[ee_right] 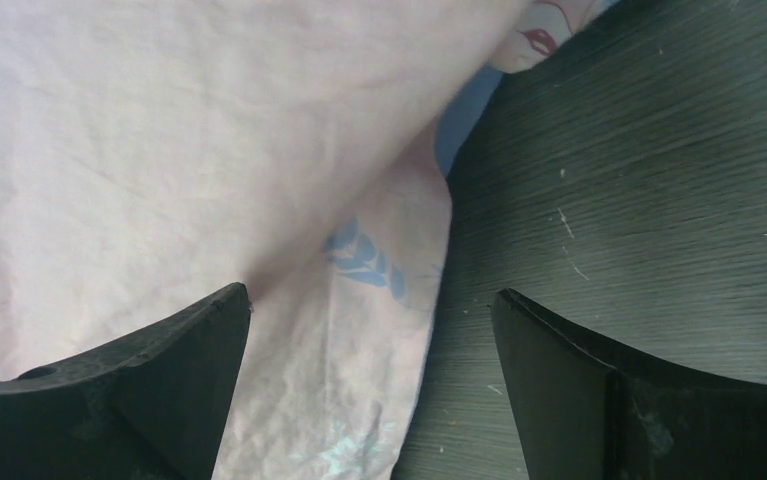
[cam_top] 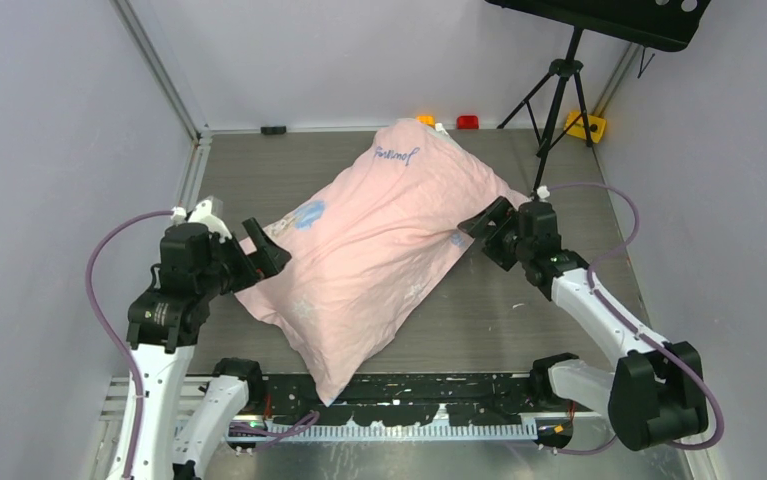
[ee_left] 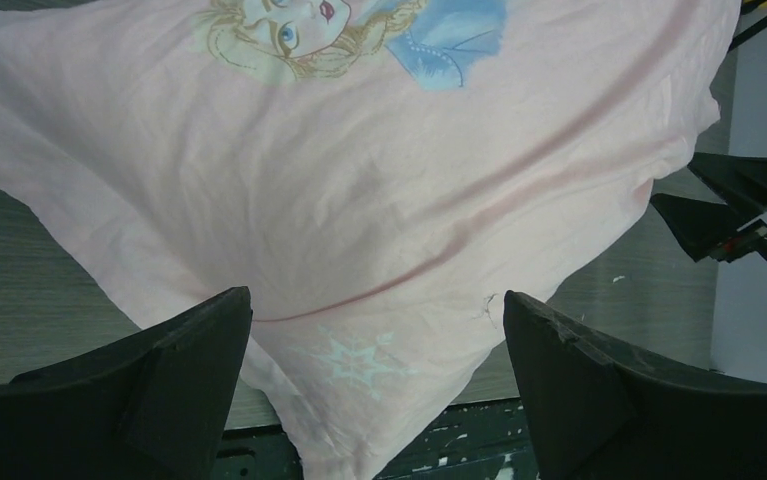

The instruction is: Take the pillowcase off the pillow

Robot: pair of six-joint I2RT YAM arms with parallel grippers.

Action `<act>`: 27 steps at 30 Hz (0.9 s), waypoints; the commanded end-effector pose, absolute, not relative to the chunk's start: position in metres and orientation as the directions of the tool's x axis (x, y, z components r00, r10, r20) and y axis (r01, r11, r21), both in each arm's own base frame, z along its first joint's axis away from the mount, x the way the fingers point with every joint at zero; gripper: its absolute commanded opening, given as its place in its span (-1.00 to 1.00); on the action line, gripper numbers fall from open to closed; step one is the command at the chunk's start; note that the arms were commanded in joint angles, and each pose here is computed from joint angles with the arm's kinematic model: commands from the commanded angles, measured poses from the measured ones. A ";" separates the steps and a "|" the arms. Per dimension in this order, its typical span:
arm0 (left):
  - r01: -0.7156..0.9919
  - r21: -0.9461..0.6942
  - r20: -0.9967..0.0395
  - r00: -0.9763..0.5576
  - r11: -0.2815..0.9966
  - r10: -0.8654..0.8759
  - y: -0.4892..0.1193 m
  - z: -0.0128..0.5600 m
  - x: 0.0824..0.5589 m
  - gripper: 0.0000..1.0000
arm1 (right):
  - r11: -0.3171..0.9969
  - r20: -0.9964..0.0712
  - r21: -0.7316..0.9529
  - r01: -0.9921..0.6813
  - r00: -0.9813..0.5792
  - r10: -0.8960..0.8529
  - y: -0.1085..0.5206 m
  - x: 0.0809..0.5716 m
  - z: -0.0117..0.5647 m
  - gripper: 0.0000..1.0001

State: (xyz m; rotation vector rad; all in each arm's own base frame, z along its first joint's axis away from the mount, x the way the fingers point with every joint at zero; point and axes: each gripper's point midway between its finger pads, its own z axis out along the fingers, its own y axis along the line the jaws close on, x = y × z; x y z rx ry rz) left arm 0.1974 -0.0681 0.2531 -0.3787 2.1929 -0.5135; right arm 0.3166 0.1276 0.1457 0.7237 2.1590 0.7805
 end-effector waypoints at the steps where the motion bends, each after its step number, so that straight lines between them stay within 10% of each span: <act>1: -0.038 -0.521 -0.647 -0.635 0.853 -0.423 -0.081 0.253 0.198 1.00 | 0.617 -0.444 0.762 0.199 -0.533 0.720 0.134 0.332 0.133 0.88; 5: -0.041 -0.540 -0.611 -0.667 0.841 -0.425 -0.087 0.243 0.195 0.99 | 0.621 -0.442 0.766 0.163 -0.568 0.694 0.147 0.340 0.112 0.66; 12: -0.120 -0.569 -0.492 -0.743 0.814 -0.454 -0.094 0.205 0.186 0.99 | 0.641 -0.481 0.767 0.012 -0.650 0.588 0.200 0.340 0.118 -0.61; 18: -0.209 -0.609 -0.376 -0.773 0.765 -0.511 -0.103 0.163 0.198 1.00 | 0.677 -0.535 0.730 -0.097 -0.696 0.478 0.239 0.307 0.128 -0.92; 21: -0.234 -0.647 -0.347 -0.757 0.726 -0.553 -0.110 0.151 0.214 0.99 | 0.695 -0.561 0.706 -0.139 -0.708 0.428 0.245 0.289 0.134 -0.83; 23: -0.235 -0.669 -0.355 -0.733 0.706 -0.580 -0.111 0.147 0.229 0.93 | 0.718 -0.583 0.682 -0.136 -0.694 0.423 0.235 0.283 0.143 -0.34; 27: -0.227 -0.676 -0.448 -0.629 0.701 -0.636 -0.101 0.148 0.270 -0.29 | 0.826 -0.688 0.563 -0.025 -0.567 0.452 0.182 0.284 0.164 0.69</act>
